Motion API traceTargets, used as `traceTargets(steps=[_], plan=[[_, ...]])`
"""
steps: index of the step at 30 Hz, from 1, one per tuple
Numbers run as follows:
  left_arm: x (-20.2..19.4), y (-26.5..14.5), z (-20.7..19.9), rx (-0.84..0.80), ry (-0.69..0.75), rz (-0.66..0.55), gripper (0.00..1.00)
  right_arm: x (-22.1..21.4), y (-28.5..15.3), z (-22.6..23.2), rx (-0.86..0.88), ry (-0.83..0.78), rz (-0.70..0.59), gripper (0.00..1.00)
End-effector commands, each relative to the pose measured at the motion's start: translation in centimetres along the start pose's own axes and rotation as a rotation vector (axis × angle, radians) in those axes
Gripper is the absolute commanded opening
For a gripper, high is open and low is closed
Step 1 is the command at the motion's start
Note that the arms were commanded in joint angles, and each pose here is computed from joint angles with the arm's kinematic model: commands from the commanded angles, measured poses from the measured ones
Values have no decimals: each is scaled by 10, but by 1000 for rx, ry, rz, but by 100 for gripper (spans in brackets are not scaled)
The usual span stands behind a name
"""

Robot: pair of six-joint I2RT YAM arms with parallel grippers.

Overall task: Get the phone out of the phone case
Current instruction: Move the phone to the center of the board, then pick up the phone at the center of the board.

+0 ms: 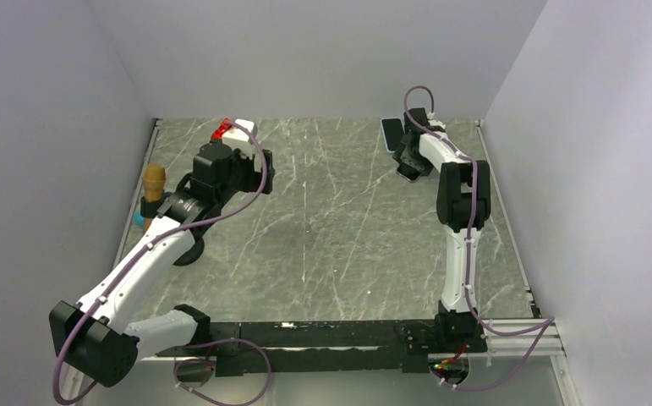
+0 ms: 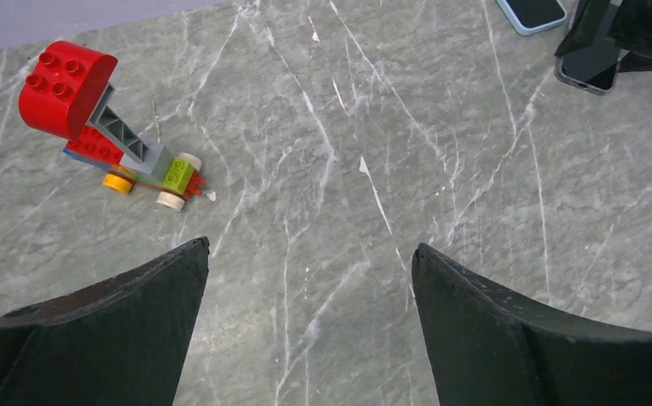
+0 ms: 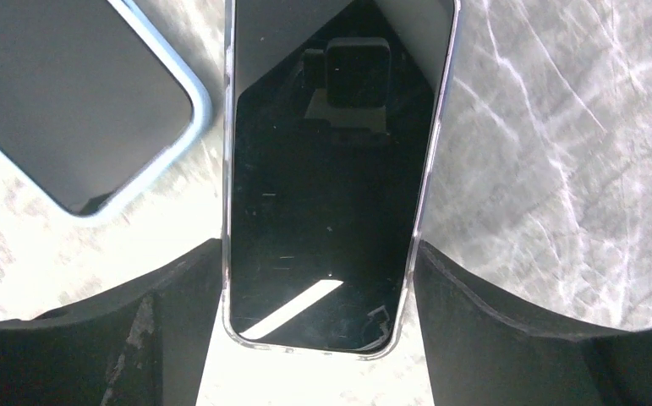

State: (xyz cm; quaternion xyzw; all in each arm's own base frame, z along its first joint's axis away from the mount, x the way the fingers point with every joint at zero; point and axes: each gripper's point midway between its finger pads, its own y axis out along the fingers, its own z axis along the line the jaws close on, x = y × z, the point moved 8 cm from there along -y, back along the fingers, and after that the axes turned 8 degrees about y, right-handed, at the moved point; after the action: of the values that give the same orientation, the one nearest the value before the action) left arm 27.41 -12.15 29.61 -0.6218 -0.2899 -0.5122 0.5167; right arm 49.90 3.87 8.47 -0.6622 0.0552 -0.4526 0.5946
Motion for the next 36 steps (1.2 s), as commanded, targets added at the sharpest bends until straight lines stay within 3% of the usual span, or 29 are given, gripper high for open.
traceTargets(steps=[1,8,11,16,22,26,32,34,36], plan=[[19,-20,-5,50,54,-62,94,-36,-22,-26,-3,-90,146,51],[-10,-42,-22,-71,-93,49,99,-103,-70,-50,53,-250,195,55],[-23,-55,-23,-61,-179,74,100,-115,-77,-63,64,-255,215,73],[-25,-79,-23,-83,-290,4,99,-96,-69,-66,-24,-227,193,98],[-20,-89,-36,-239,-285,-22,99,-99,-54,-54,-27,-224,266,98],[-25,-85,-45,-315,-280,45,99,-110,-52,-57,25,-219,283,82],[-41,-72,-57,-388,-318,190,99,-126,-55,-52,128,-337,269,32],[-46,-68,-61,-394,-348,214,99,-128,-60,-48,133,-393,244,10],[-49,-66,-63,-406,-375,219,99,-129,-67,-43,179,-438,209,0]])
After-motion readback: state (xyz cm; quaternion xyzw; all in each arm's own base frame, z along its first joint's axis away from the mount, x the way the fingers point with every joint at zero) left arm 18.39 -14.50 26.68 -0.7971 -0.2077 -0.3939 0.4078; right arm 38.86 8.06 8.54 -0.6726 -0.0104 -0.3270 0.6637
